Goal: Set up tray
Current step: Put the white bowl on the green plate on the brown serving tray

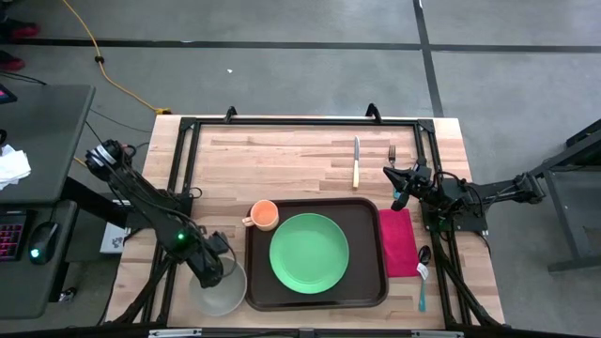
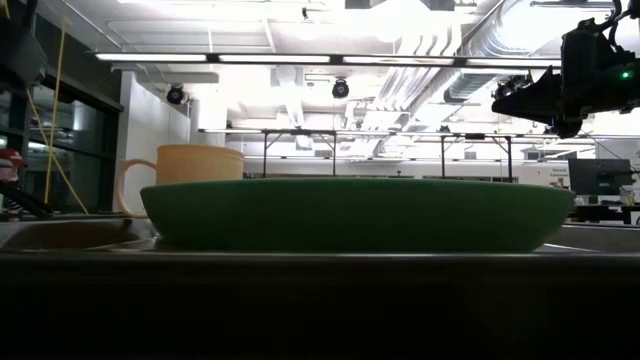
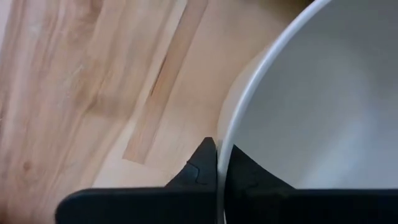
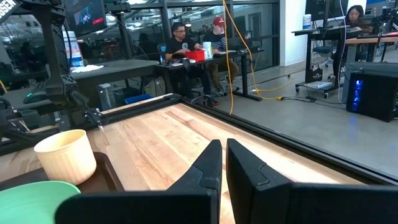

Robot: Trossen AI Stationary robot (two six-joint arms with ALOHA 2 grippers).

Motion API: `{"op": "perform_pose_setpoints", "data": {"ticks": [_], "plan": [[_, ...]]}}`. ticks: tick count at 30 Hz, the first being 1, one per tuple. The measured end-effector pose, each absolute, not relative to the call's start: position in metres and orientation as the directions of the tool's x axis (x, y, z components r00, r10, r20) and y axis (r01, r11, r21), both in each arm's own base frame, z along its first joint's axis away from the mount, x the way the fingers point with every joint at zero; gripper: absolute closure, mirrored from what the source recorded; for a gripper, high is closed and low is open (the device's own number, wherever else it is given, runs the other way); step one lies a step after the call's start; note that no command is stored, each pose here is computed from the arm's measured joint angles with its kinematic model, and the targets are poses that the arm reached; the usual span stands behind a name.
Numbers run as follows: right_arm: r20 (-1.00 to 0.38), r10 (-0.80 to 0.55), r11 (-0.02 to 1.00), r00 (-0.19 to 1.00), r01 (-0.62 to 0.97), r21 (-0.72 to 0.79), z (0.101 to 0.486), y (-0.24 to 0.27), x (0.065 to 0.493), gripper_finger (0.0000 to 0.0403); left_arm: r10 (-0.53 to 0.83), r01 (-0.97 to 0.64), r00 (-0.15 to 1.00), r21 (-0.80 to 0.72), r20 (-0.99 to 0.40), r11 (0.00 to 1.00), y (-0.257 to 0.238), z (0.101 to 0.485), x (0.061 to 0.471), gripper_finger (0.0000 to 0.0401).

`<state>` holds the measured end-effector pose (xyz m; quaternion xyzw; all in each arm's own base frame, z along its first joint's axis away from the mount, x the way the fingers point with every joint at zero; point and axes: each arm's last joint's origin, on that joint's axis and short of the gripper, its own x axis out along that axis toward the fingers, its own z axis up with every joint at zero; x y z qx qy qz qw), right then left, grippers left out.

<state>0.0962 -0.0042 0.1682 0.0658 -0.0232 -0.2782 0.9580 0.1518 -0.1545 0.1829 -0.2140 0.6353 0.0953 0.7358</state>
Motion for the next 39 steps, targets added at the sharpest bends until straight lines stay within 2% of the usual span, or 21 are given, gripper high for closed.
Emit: {"op": "perform_pose_setpoints", "data": {"ticks": [4, 16, 30, 39], "plan": [[0.008, -0.536, 0.836, 0.844, 0.53, 0.14, 0.168, -0.004, 0.096, 0.0402, -0.14, -0.416, 0.188, -0.208, -0.972, 0.885, -0.152, 0.188, 0.15, 0.0385], [0.008, -0.536, 0.837, 0.844, 0.53, 0.138, 0.168, -0.004, 0.096, 0.0402, -0.18, -0.462, 0.209, -0.259, -0.961, 0.848, -0.141, 0.206, 0.138, 0.0385], [0.008, -0.536, 0.837, 0.844, 0.53, 0.137, 0.168, -0.004, 0.096, 0.0402, -0.282, -0.459, 0.37, -0.438, -0.885, 0.773, -0.131, 0.235, 0.13, 0.0385], [0.007, -0.543, 0.832, 0.84, 0.537, 0.135, 0.168, -0.004, 0.096, 0.0402, -0.283, -0.444, 0.444, -0.484, -0.85, 0.755, -0.132, 0.276, 0.133, 0.0385]]}}
